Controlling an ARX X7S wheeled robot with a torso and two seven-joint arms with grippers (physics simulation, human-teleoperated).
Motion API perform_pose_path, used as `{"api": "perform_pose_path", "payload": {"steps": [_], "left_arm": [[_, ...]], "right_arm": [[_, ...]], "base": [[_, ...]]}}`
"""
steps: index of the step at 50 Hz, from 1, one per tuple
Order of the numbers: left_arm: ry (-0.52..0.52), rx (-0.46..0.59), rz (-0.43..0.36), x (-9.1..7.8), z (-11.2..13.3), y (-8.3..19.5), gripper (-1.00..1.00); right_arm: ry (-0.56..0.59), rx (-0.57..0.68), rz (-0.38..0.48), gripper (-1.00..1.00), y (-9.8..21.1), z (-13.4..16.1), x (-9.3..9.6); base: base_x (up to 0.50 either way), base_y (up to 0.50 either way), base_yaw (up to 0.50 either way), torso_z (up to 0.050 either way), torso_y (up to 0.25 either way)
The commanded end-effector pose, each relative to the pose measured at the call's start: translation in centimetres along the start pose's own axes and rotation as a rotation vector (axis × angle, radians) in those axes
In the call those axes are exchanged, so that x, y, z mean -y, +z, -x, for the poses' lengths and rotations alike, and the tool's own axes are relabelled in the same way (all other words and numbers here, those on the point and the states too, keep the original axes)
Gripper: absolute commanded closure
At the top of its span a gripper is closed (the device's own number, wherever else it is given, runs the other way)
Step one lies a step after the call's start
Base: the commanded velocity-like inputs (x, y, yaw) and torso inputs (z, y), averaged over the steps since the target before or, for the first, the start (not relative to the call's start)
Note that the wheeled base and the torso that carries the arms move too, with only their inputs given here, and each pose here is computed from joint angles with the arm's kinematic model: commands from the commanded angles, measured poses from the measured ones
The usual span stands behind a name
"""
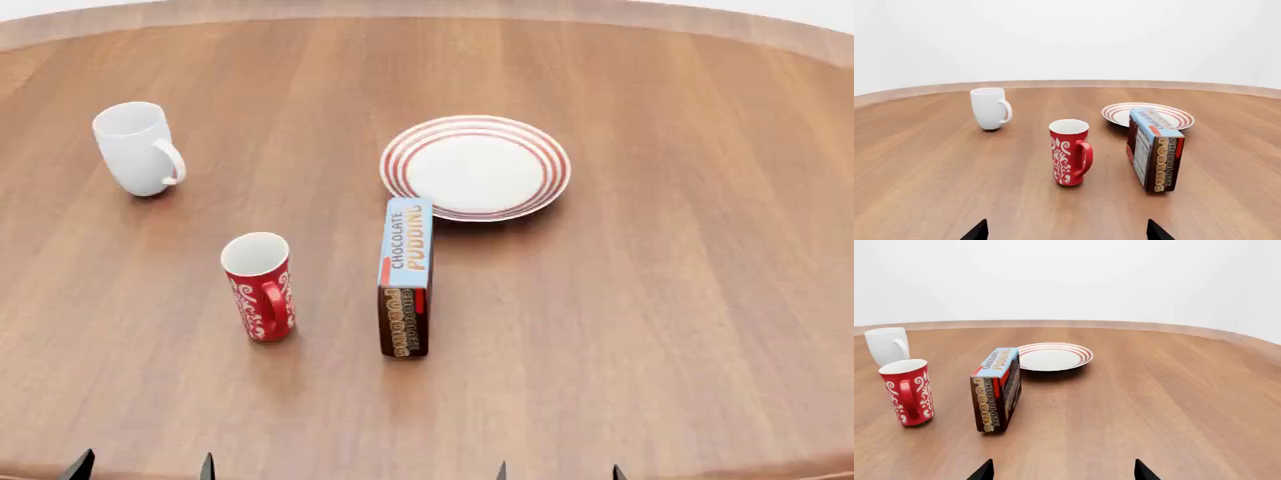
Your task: Pick up the red mug and put it on the plate
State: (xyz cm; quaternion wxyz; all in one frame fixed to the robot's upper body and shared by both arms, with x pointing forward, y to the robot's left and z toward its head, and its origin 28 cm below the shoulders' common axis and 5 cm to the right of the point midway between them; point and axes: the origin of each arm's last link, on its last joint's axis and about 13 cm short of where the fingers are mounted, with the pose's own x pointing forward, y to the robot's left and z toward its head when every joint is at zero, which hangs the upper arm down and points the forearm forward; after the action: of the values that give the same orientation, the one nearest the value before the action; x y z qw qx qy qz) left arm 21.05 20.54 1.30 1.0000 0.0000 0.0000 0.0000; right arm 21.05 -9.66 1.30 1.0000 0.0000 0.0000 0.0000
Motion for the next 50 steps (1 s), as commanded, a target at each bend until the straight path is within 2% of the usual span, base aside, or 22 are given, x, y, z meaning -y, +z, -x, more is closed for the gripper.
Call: {"api": "perform_pose_path", "payload": {"steps": [1, 15, 16, 18, 19, 23, 28, 29, 30, 32, 38, 50], "left_arm": [[0.0, 0.002, -0.002, -0.01, 0.0, 0.0, -1.0], [0.002, 0.001, 0.001, 0.0, 0.0, 0.0, -1.0], [-0.01, 0.003, 0.087, 0.1, 0.0, 0.02, -1.0], [0.017, 0.017, 0.038, 0.04, -0.03, 0.0, -1.0], [0.007, 0.019, 0.057, 0.07, -0.04, 0.0, -1.0], [0.023, 0.07, 0.009, 0.02, -0.13, -0.03, -1.0], [0.026, 0.111, -0.009, 0.0, -0.2, -0.06, -1.0], [0.012, 0.125, 0.032, 0.05, -0.23, -0.05, -1.0], [0.011, 0.127, 0.036, 0.04, -0.23, -0.06, -1.0], [0.019, 0.147, -0.002, 0.0, -0.27, -0.07, -1.0], [0.012, 0.198, -0.045, -0.05, -0.36, -0.09, -1.0], [0.018, 0.325, -0.068, -0.07, -0.6, -0.11, -1.0]], "right_arm": [[0.002, -0.001, -0.001, -1.0, 0.05, 0.03, -0.07], [0.001, -0.001, -0.003, -1.0, 0.06, 0.06, -0.05], [0.001, -0.002, -0.002, -1.0, 0.07, 0.06, -0.07], [0.001, 0.001, -0.005, -1.0, 0.08, 0.05, -0.05], [0.0, 0.001, -0.005, -1.0, 0.02, 0.0, -0.03], [0.0, 0.003, -0.006, -1.0, -0.03, -0.07, -0.04], [-0.002, 0.005, -0.009, -1.0, 0.04, -0.01, -0.04], [-0.003, 0.005, -0.009, -1.0, 0.03, -0.04, -0.04], [-0.003, 0.005, -0.009, -1.0, 0.02, -0.05, -0.04], [-0.003, 0.006, -0.01, -1.0, 0.06, -0.02, -0.04], [-0.002, 0.008, -0.012, -1.0, 0.13, 0.04, -0.01], [-0.001, 0.01, -0.015, -1.0, 0.03, -0.06, 0.02]], "base": [[0.0, 0.0, 0.0, 0.0, 0.0], [0.0, 0.0, 0.0, 0.0, 0.0], [0.0, 0.0, 0.0, 0.0, 0.0], [0.0, 0.0, 0.0, 0.0, 0.0], [0.0, 0.0, 0.0, 0.0, 0.0], [0.0, 0.0, 0.0, 0.0, 0.0], [0.0, 0.0, 0.0, 0.0, 0.0], [0.0, 0.0, 0.0, 0.0, 0.0], [0.0, 0.0, 0.0, 0.0, 0.0], [0.0, 0.0, 0.0, 0.0, 0.0], [0.0, 0.0, 0.0, 0.0, 0.0], [0.0, 0.0, 0.0, 0.0, 0.0]]}}
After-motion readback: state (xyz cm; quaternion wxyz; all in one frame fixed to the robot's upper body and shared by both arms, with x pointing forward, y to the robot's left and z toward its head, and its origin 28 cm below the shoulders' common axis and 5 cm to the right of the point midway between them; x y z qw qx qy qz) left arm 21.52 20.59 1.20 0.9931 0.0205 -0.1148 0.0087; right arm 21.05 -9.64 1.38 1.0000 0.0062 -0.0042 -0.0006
